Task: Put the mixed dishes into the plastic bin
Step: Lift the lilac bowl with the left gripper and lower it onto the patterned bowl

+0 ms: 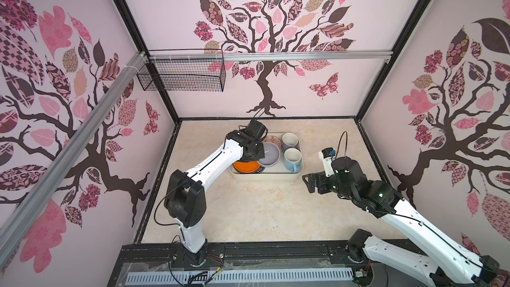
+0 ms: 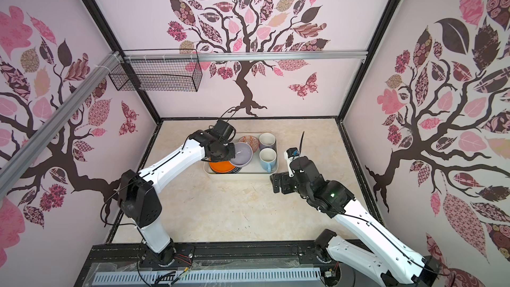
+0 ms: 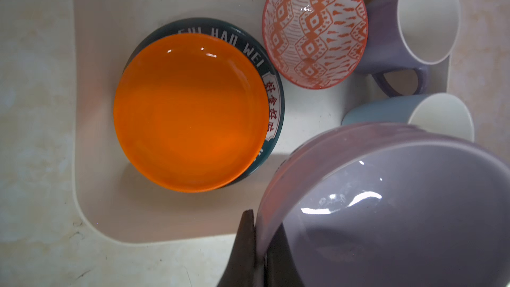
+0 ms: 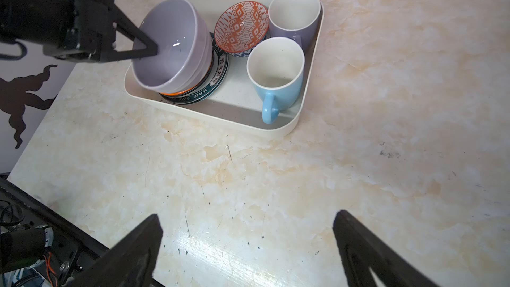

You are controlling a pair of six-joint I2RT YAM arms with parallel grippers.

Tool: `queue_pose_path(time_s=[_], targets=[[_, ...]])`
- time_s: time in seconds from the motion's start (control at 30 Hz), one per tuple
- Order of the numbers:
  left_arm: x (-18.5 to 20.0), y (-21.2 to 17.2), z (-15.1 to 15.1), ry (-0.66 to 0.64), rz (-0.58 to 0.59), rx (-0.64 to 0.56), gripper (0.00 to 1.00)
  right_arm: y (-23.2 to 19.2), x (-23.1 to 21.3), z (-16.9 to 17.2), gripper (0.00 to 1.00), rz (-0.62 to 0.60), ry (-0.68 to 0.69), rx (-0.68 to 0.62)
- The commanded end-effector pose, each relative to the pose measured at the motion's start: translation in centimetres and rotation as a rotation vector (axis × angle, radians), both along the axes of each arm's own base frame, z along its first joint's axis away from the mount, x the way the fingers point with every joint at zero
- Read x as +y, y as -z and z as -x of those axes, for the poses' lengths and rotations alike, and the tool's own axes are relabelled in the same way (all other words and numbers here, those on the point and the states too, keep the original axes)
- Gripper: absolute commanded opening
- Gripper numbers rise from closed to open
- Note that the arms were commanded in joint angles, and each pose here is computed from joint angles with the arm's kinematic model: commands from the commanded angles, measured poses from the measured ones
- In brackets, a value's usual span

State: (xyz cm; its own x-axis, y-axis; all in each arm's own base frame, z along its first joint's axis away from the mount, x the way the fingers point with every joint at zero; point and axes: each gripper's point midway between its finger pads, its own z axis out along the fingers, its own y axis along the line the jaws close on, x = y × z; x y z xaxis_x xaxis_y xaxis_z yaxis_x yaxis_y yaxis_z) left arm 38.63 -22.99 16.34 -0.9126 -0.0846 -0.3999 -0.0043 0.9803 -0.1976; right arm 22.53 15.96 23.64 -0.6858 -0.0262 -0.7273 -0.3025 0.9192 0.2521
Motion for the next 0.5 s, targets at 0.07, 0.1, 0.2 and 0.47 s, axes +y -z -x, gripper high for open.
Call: queue_pose_path(time_s=[0.07, 0.1, 0.2, 0.47], targets=[[-1.8, -1.9, -4.8, 0.037, 0.037, -0.06, 0.0, -1.2, -0.5, 0.2, 1.0, 0.001, 0.02, 0.002], [-1.9, -1.6, -5.4, 0.035, 0.033, -0.055, 0.0, -1.3, -0.5, 0.2, 1.0, 0.001, 0.02, 0.002], [-2.1, -1.5, -7.5, 0.027, 0.051, -0.065, 0.0, -1.1, -0.8, 0.2, 1.0, 0.015, 0.033, 0.007], [-1.7, 0.8, -10.3, 0.005, 0.05, -0.048, 0.0, -0.1, -1.4, 0.1, 1.0, 0.052, 0.059, 0.022]])
